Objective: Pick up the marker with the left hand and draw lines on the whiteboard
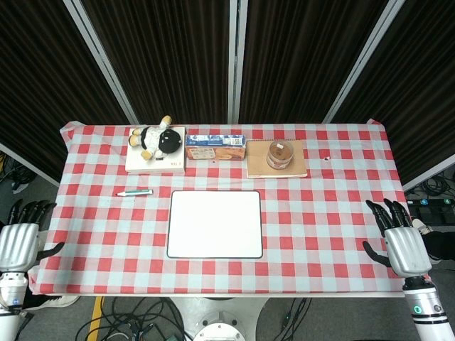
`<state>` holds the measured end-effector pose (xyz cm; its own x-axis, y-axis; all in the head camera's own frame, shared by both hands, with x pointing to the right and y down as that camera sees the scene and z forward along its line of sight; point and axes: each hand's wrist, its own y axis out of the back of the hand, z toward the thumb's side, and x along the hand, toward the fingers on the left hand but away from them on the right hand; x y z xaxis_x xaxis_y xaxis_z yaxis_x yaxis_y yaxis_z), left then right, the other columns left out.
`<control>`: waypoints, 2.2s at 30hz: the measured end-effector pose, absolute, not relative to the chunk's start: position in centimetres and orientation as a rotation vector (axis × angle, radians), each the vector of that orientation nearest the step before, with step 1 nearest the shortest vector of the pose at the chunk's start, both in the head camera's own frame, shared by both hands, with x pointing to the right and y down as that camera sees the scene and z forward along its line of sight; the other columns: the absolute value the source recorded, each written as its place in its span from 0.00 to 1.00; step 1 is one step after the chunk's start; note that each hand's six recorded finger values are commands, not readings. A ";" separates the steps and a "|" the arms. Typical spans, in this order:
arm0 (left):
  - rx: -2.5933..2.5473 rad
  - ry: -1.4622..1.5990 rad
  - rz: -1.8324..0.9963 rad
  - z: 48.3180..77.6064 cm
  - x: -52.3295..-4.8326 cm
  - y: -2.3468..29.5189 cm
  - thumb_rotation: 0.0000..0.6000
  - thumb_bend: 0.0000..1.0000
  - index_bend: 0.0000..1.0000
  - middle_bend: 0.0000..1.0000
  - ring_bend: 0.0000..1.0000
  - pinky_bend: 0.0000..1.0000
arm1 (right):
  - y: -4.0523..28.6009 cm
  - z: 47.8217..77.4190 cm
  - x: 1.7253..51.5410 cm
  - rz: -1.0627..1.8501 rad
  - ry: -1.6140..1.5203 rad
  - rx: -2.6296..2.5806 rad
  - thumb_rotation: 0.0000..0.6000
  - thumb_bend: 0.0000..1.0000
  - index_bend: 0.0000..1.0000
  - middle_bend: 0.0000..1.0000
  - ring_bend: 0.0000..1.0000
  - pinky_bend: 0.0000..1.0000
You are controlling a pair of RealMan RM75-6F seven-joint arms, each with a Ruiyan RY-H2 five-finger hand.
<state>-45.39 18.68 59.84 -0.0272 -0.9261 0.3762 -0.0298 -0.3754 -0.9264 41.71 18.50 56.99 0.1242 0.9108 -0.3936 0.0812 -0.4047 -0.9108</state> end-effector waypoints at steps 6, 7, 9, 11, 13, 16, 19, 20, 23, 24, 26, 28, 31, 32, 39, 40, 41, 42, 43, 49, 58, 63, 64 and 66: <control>-1.544 0.965 -1.398 61.4 -42.4 12.8 1.00 0.09 0.36 0.35 0.44 0.35 | 17.6 57.0 41.1 1.361 -0.938 -1.638 1.00 0.21 0.06 0.15 0.00 0.00; -1.552 0.946 -1.386 61.8 -41.8 11.9 1.00 0.10 0.38 0.39 0.51 0.40 | 17.5 57.0 41.0 1.361 -0.935 -1.639 1.00 0.21 0.06 0.16 0.00 0.00; -1.573 0.898 -1.376 63.1 -40.7 9.8 1.00 0.12 0.40 0.41 0.61 0.53 | 17.5 57.2 40.9 1.367 -0.927 -1.645 1.00 0.21 0.06 0.16 0.00 0.00; -1.591 0.856 -1.378 64.3 -39.7 8.1 1.00 0.14 0.40 0.41 0.67 0.65 | 17.4 57.4 40.9 1.374 -0.923 -1.649 1.00 0.21 0.06 0.16 0.00 0.00; -1.606 0.807 -1.392 66.1 -38.5 6.3 1.00 0.16 0.42 0.41 0.72 0.78 | 17.4 57.3 41.0 1.381 -0.923 -1.644 1.00 0.21 0.06 0.16 0.00 0.00; -1.612 0.756 -1.422 68.6 -36.8 4.3 1.00 0.20 0.45 0.43 0.78 0.88 | 17.1 57.1 41.2 1.389 -0.923 -1.625 1.00 0.21 0.06 0.16 0.00 0.00; -1.594 0.703 -1.455 70.8 -35.2 3.1 1.00 0.21 0.46 0.45 0.82 0.91 | 16.9 56.8 41.4 1.393 -0.922 -1.610 1.00 0.21 0.06 0.16 0.00 0.00; -1.583 0.686 -1.466 71.4 -34.8 2.8 1.00 0.22 0.46 0.45 0.82 0.91 | 16.9 56.7 41.4 1.394 -0.923 -1.607 1.00 0.21 0.06 0.16 0.00 0.00; -1.565 0.633 -1.508 73.0 -33.8 2.5 1.00 0.25 0.46 0.45 0.83 0.93 | 16.8 56.7 41.6 1.399 -0.928 -1.604 1.00 0.21 0.06 0.16 0.00 0.00; -1.563 0.618 -1.526 73.6 -33.4 2.6 1.00 0.25 0.46 0.45 0.83 0.93 | 16.8 56.7 41.7 1.400 -0.930 -1.605 1.00 0.21 0.06 0.16 0.00 0.00; -1.561 0.601 -1.555 74.3 -33.0 2.8 1.00 0.27 0.46 0.46 0.84 0.94 | 16.8 56.8 41.9 1.404 -0.934 -1.607 1.00 0.21 0.06 0.16 0.00 0.00; -1.563 0.584 -1.585 75.1 -32.6 3.1 1.00 0.28 0.46 0.46 0.84 0.94 | 16.8 56.9 42.0 1.408 -0.937 -1.610 1.00 0.21 0.06 0.16 0.00 0.00; -1.552 0.550 -1.623 76.0 -32.2 3.7 1.00 0.28 0.46 0.46 0.84 0.94 | 16.9 57.1 42.3 1.414 -0.941 -1.616 1.00 0.21 0.06 0.16 0.00 0.00; -1.546 0.539 -1.636 76.2 -32.1 3.8 1.00 0.28 0.46 0.46 0.84 0.94 | 16.9 57.1 42.4 1.414 -0.942 -1.618 1.00 0.21 0.06 0.16 0.00 0.00; -1.532 0.491 -1.726 77.8 -31.4 5.0 1.00 0.29 0.46 0.46 0.85 0.94 | 17.0 57.4 42.8 1.424 -0.949 -1.629 1.00 0.21 0.06 0.16 0.00 0.00; -1.534 0.488 -1.733 77.9 -31.3 5.1 1.00 0.29 0.46 0.46 0.85 0.94 | 17.1 57.4 42.9 1.424 -0.950 -1.630 1.00 0.21 0.06 0.16 0.00 0.00; -1.537 0.485 -1.740 78.1 -31.2 5.2 1.00 0.29 0.46 0.46 0.85 0.94 | 17.1 57.4 43.0 1.426 -0.952 -1.629 1.00 0.21 0.06 0.16 0.00 0.00; -1.544 0.484 -1.746 78.3 -30.9 5.4 1.00 0.29 0.46 0.47 0.85 0.94 | 17.2 57.4 43.0 1.428 -0.954 -1.628 1.00 0.21 0.06 0.16 0.00 0.00; -1.550 0.485 -1.750 78.4 -30.8 5.5 1.00 0.29 0.46 0.47 0.85 0.94 | 17.2 57.4 43.1 1.431 -0.956 -1.626 1.00 0.21 0.06 0.16 0.00 0.00; -1.560 0.474 -1.746 78.8 -29.3 5.4 1.00 0.30 0.46 0.47 0.85 0.94 | 17.4 57.5 43.2 1.435 -0.957 -1.630 1.00 0.21 0.06 0.16 0.00 0.00; -1.544 0.441 -1.775 79.4 -28.8 5.4 1.00 0.30 0.48 0.49 0.86 0.94 | 17.6 57.5 43.5 1.452 -0.961 -1.629 1.00 0.21 0.06 0.16 0.00 0.00; -1.537 0.441 -1.774 79.6 -28.6 5.4 1.00 0.31 0.49 0.50 0.86 0.94 | 17.7 57.5 43.7 1.455 -0.964 -1.628 1.00 0.21 0.06 0.16 0.00 0.00; -1.534 0.440 -1.775 79.6 -28.6 5.4 1.00 0.31 0.50 0.50 0.87 0.94 | 17.7 57.5 43.7 1.457 -0.965 -1.628 1.00 0.21 0.06 0.16 0.00 0.00; -1.530 0.443 -1.775 79.6 -28.6 5.4 1.00 0.31 0.51 0.52 0.87 0.94 | 17.8 57.5 43.8 1.460 -0.967 -1.629 1.00 0.21 0.06 0.16 0.00 0.00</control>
